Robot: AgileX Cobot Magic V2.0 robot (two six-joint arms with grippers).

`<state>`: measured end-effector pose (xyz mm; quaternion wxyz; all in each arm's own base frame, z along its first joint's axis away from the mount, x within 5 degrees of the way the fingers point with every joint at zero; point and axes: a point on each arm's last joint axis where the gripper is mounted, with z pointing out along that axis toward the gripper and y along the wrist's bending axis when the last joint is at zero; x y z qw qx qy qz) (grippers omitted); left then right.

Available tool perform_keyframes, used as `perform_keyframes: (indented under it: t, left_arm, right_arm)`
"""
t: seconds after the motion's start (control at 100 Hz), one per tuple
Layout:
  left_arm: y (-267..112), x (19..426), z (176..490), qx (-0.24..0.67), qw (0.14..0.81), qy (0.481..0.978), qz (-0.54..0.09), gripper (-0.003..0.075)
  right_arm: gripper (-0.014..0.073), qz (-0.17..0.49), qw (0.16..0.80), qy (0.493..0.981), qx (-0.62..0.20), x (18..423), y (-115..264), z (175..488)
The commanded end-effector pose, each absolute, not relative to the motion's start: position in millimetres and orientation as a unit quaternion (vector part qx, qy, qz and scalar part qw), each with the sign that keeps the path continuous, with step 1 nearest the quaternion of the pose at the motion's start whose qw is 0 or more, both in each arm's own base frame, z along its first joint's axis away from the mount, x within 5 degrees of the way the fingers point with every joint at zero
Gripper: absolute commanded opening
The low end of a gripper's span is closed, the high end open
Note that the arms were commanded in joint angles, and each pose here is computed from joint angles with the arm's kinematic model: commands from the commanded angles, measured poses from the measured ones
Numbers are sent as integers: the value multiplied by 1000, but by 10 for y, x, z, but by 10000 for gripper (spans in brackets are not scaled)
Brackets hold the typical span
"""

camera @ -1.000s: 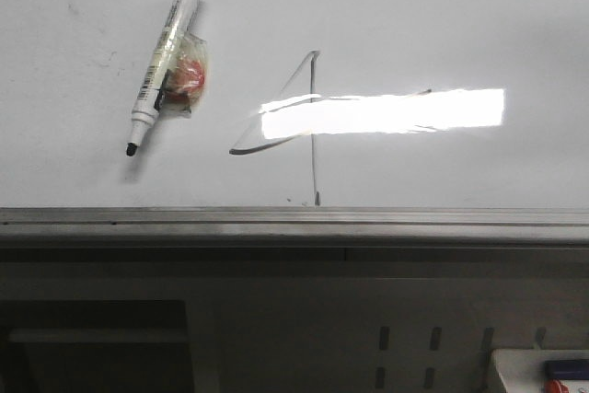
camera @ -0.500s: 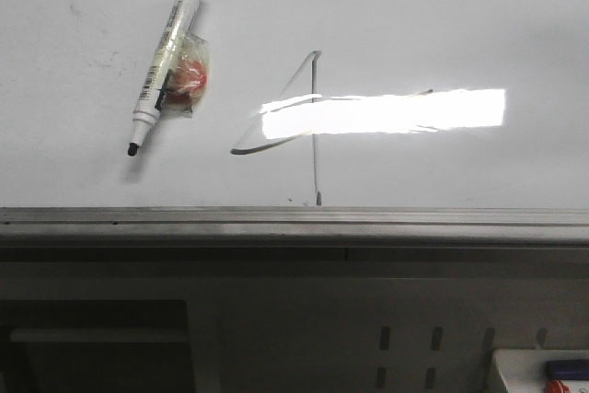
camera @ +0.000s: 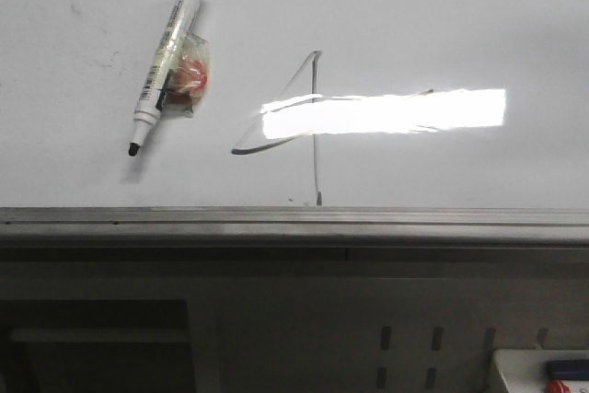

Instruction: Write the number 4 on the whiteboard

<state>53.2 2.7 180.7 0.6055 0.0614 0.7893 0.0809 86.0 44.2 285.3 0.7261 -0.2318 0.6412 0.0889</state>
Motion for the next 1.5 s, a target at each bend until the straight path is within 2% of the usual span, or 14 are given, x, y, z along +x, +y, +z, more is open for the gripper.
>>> perform_keyframes:
  t: [0.0, 0.53, 0.82, 0.9, 0.98, 1.06, 1.24, 1.49]
  left_arm:
    - [47, 532, 1742, 52, 616, 780, 96, -20]
    - [53, 533, 1743, 48, 615, 780, 99, -20]
    - [53, 533, 1743, 48, 615, 780, 99, -20]
    - [53, 533, 1743, 48, 615, 780, 99, -20]
    - [53, 533, 1743, 48, 615, 780, 99, -20]
    - [53, 533, 1743, 48, 615, 780, 99, -20]
    - [53, 533, 1743, 48, 615, 780, 99, -20]
    - [53, 533, 1743, 48, 615, 780, 99, -20]
  right_arm:
    - [-66, 74, 754, 620, -205, 876, 398, 2990]
    - [-66, 73, 755, 619, -203, 867, 388, 2973]
    - [-66, 64, 755, 621, -200, 810, 335, 2759]
    - [-66, 36, 772, 604, -194, 813, 297, 2667]
    - [-66, 48, 788, 591, -168, 803, 275, 2554]
    - [-66, 60, 775, 611, -154, 802, 262, 2384]
    - [-66, 59, 691, 709, -128, 785, 210, 2012]
    - [-66, 18, 624, 773, -111, 590, 103, 1785]
